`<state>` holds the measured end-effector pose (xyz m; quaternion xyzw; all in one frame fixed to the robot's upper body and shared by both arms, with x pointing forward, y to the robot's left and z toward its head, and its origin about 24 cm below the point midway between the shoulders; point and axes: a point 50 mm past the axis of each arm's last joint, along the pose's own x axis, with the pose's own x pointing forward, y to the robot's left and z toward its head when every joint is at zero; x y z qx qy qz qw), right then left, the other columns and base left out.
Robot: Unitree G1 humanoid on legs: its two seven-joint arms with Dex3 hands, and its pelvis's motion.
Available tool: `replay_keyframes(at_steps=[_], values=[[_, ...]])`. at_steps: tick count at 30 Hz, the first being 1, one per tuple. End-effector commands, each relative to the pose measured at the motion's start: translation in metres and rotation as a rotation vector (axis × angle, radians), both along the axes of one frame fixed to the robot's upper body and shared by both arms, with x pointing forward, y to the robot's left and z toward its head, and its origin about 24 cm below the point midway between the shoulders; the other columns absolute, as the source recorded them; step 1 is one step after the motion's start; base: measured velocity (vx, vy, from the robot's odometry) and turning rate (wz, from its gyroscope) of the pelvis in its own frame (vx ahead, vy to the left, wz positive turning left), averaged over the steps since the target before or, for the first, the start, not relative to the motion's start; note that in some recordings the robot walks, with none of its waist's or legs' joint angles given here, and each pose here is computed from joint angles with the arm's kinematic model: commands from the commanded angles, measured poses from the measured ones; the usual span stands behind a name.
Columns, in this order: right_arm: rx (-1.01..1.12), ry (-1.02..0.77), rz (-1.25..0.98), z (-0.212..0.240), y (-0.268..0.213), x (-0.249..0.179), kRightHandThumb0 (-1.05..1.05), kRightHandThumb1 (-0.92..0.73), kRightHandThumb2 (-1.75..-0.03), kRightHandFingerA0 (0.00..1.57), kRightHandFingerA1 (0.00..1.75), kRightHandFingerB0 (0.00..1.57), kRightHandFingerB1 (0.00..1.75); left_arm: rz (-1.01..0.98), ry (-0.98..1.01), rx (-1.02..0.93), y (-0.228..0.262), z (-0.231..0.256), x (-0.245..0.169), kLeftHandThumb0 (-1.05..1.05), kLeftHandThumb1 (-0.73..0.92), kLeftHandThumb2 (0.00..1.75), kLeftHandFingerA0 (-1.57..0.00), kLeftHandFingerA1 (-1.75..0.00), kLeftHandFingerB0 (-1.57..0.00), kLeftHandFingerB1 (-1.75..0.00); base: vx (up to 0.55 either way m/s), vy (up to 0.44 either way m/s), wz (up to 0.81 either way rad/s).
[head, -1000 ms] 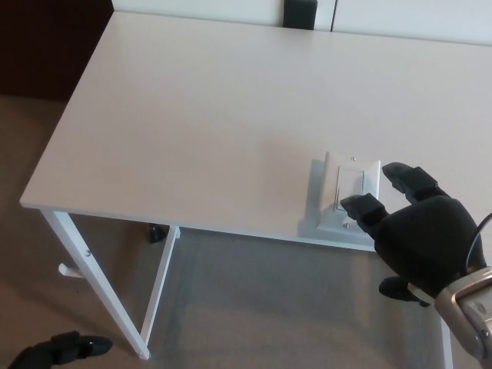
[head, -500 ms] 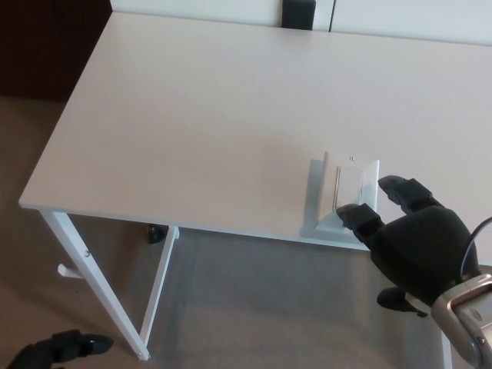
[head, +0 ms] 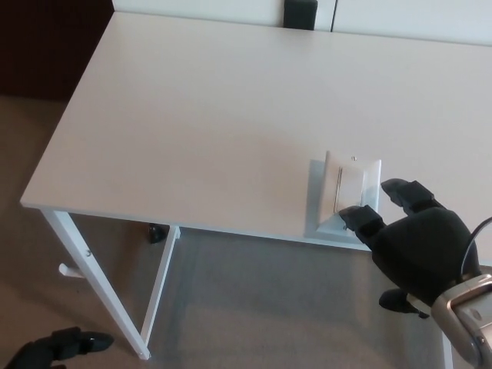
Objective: The robot walk towards a table in front and then clicks the light switch button using the right hand's index finger
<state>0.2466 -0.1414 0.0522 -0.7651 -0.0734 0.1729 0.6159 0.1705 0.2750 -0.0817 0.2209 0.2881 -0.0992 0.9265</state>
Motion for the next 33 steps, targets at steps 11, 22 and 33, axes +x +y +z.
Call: replay_keyframes(at_steps=[11,22,33], values=[[0.247,-0.159,0.137,0.078,0.01,-0.046,-0.75,-0.45,-0.81,0.05,0.24,0.19,0.41,0.002,0.013,0.021,0.007,0.001,0.0,-0.3,0.26,0.48,-0.67,-0.47,-0.57,-0.43,0.0,0.0,0.0],[0.301,0.162,0.012,0.019,-0.019,-0.096,-0.61,-0.36,-0.67,0.13,0.44,0.32,0.42,0.003,0.034,0.028,0.007,-0.004,-0.009,-0.3,0.26,0.49,-0.66,-0.47,-0.57,-0.43,0.0,0.0,0.0],[0.199,0.554,-0.2,-0.062,-0.066,-0.1,-0.6,-0.43,-0.76,0.02,0.29,0.12,0.37,0.015,0.03,0.022,0.005,-0.006,-0.009,-0.3,0.25,0.49,-0.68,-0.47,-0.58,-0.43,0.0,0.0,0.0]])
